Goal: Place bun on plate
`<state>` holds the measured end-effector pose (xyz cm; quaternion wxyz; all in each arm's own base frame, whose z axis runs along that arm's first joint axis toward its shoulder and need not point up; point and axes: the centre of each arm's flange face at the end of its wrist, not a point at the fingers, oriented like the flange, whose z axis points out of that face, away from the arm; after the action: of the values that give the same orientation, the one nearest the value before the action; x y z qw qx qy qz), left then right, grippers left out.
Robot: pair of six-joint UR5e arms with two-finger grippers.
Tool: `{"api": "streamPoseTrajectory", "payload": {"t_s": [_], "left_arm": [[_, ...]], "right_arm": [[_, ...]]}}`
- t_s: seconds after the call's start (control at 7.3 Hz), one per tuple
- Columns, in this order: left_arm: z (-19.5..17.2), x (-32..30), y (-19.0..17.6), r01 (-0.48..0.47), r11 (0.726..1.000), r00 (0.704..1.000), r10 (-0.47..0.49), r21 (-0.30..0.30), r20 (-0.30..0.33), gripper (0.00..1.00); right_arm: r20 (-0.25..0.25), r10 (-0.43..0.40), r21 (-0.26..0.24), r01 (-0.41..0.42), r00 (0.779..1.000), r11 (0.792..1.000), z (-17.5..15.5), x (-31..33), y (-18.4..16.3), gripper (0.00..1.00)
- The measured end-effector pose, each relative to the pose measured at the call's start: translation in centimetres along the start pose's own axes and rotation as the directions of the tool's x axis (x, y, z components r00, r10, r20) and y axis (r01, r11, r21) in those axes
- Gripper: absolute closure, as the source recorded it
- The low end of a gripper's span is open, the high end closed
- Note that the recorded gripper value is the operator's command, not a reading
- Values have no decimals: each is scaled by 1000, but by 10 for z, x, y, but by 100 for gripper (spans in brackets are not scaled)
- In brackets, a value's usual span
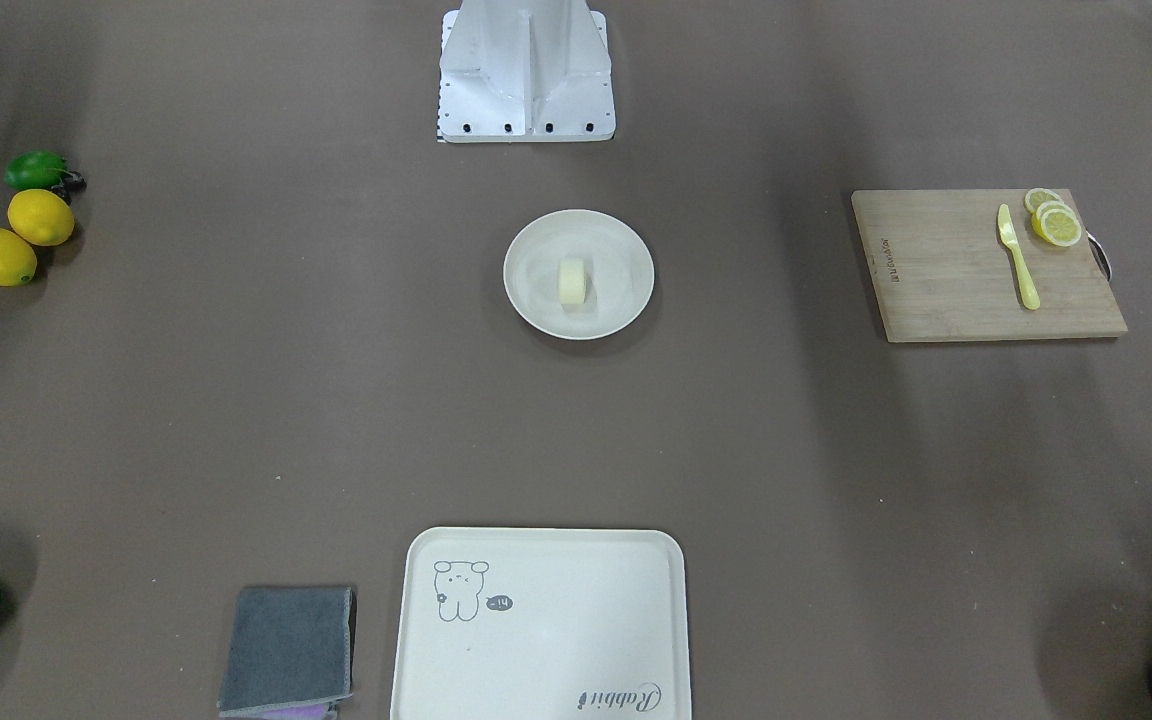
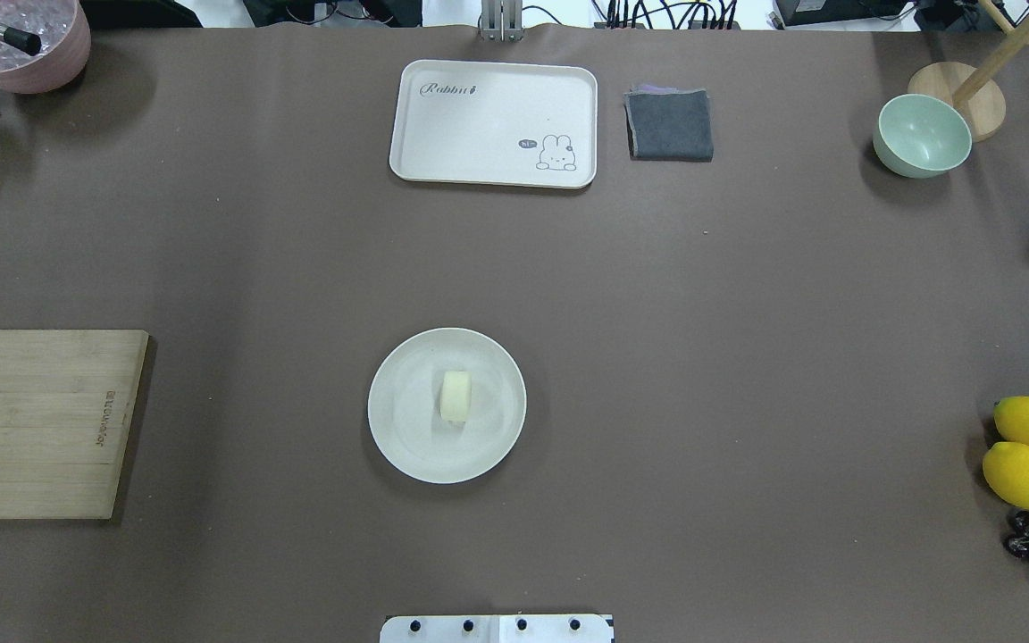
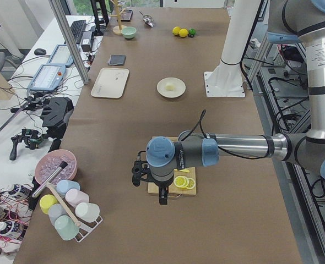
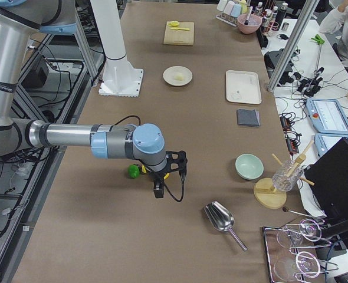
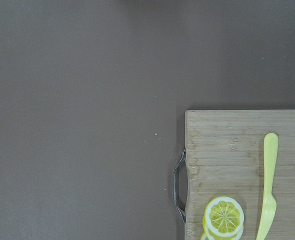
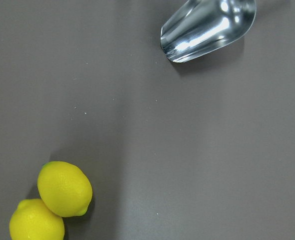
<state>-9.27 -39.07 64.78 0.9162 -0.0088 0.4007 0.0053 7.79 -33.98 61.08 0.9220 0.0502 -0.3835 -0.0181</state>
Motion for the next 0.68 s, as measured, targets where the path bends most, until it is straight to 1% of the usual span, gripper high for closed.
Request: {"api": "streamPoseTrajectory", "payload": {"t_s": [0.41,0.68], "left_arm": [[1,-1,1,1,1000,1000,-1,-1,1,3],[1,-1,1,2,1000,1000,-2,-2,1,3]], "right_arm": [[0,28,-5,-28,1000,1000,2,-12,-11,0],[4,31,-7,-31,1000,1000,3,-16,-14,0]]}}
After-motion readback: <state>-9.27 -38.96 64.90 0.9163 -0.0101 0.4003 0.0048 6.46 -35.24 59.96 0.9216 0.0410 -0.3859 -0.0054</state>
